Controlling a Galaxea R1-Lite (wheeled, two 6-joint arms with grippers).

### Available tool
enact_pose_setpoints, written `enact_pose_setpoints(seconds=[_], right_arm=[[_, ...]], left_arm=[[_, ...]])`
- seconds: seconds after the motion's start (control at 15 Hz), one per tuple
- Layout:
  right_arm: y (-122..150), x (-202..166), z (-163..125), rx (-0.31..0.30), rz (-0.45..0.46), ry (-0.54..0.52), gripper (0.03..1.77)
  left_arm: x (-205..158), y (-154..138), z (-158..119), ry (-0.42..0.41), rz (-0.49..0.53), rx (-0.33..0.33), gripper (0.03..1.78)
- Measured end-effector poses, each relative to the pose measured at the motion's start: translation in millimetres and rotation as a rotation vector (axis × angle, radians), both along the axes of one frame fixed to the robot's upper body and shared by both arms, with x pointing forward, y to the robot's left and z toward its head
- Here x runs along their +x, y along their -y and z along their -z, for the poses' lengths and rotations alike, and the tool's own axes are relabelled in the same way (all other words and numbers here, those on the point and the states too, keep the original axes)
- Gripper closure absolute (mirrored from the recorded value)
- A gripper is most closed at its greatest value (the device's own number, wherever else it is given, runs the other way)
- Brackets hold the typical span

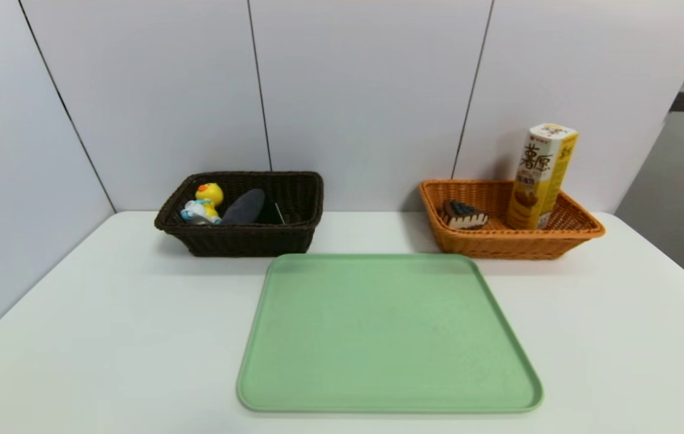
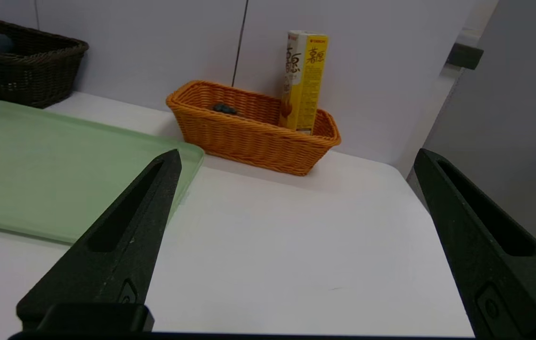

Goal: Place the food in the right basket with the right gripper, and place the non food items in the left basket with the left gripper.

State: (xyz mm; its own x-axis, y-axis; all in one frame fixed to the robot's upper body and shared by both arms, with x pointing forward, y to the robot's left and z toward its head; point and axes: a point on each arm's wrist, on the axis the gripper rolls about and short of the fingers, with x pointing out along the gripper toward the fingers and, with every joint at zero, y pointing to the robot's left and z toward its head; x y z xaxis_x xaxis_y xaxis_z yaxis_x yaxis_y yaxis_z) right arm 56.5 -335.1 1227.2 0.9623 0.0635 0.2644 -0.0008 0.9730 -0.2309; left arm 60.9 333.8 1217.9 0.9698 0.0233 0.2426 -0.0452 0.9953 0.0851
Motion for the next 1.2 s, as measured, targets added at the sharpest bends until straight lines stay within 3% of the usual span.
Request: enact_pose_setpoints(seconds=[0.13,0.53,0.67,0.87,1.0,1.2], right_arm=[[0,6,12,0.004,0.009,0.005,0.1],[1,12,43,0.075,0.027,-0.258,0.1],[1,12,45,0.1,0.03,-0.271,0.1],[1,13,44,0.191,0.027,-0.268,0.1],[2,13,44,0.241,0.035,-0.268,0.1],[2,13,44,0.251,0.035,-0.265,0.1]], left_arm=[[2,0,5,-0.007,0.001,0.004,0.12],[7,0,18,-0.074,0.009,-0.002,0.12],[7,0,24,-0.134,0.011,-0.003,0.12],[8,0,32,-0.212,0.019,-0.011,0.12],[8,0,32,-0.214,0.023,-0.03,0.12],[8,0,32,-0.205,0.028,-0.1,0.12]])
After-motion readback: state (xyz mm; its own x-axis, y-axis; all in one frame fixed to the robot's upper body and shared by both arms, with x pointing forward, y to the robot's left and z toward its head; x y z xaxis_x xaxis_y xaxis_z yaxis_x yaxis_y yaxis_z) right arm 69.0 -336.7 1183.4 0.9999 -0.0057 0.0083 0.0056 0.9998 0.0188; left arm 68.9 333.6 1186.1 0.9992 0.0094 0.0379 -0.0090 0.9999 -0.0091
